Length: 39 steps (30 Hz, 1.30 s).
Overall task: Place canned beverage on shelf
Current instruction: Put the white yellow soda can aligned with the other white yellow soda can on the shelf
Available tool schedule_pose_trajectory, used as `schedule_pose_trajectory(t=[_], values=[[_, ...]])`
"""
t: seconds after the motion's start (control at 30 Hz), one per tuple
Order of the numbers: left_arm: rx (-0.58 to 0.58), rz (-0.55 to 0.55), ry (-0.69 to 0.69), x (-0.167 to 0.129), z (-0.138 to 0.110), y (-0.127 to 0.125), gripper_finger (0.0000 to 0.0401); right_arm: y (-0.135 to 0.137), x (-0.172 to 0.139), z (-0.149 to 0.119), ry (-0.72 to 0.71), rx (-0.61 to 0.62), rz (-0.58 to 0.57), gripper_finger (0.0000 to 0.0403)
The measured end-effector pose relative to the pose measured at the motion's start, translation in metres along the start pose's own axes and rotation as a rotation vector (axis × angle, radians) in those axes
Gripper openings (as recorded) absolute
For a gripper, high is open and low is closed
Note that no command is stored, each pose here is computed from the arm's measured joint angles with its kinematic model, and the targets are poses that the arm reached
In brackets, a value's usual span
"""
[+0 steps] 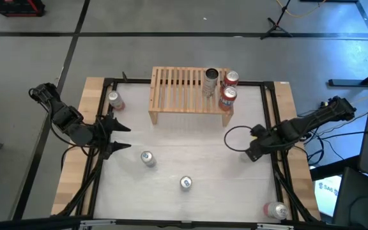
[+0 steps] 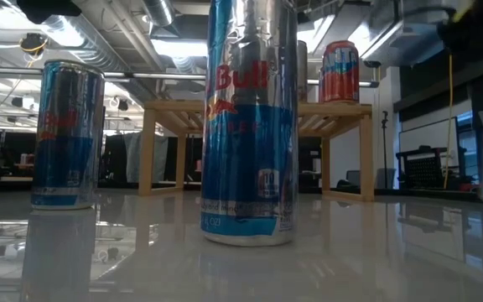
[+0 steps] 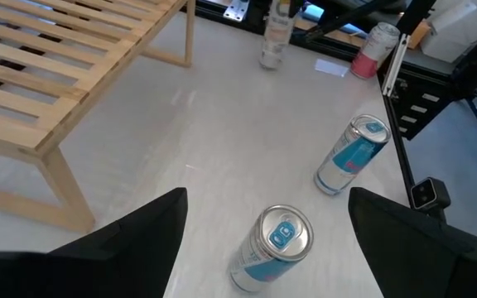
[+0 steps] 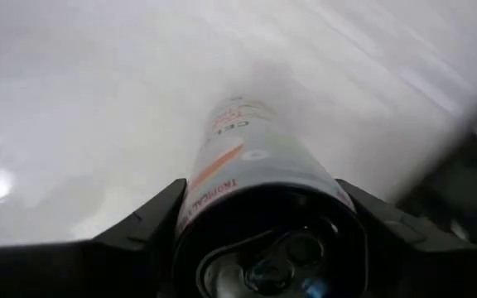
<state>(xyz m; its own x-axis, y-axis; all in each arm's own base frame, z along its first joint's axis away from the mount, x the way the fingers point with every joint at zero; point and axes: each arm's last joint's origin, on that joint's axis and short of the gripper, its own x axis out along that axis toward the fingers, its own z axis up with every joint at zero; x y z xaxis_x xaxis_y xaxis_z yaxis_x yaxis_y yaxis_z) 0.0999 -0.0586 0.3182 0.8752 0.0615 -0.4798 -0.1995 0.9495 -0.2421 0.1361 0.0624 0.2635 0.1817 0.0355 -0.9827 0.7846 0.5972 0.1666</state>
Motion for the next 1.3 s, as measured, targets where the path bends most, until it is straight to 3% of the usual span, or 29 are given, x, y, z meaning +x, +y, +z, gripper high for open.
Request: schedule_pose_trajectory(t=[0.2,0.37,0.6,0.93,1.1,1.3], values=[[-0.009,-0.011,-0.006,0.0,0.001,-0.001,0.0324,0.032,-0.002,0.007,-0.109,-0.235,0.266,0.0231],[-0.014,-0.011,-0.007,0.0,0.001,-0.001,0.0324,0.061,0.006,0.015,-0.23,-0.393,0.327,0.0231],[-0.039,-0.012,-0.007,0.0,0.001,-0.001,0.0324,0.105,0.006,0.03,-0.279,-0.701,0.181,0.0231],[-0.043,-0.012,-0.007,0.0,0.001,-0.001,0.0324,0.158,0.031,0.072,-0.045,-1.085,0.035,0.0231],[-0.041,-0.011,-0.007,0.0,0.001,-0.001,0.0324,0.176,0.038,0.087,0.011,-1.192,-0.017,0.0231],[-0.04,-0.011,-0.006,0.0,0.001,-0.001,0.0324,0.188,0.04,0.097,0.02,-1.219,-0.046,0.0231]])
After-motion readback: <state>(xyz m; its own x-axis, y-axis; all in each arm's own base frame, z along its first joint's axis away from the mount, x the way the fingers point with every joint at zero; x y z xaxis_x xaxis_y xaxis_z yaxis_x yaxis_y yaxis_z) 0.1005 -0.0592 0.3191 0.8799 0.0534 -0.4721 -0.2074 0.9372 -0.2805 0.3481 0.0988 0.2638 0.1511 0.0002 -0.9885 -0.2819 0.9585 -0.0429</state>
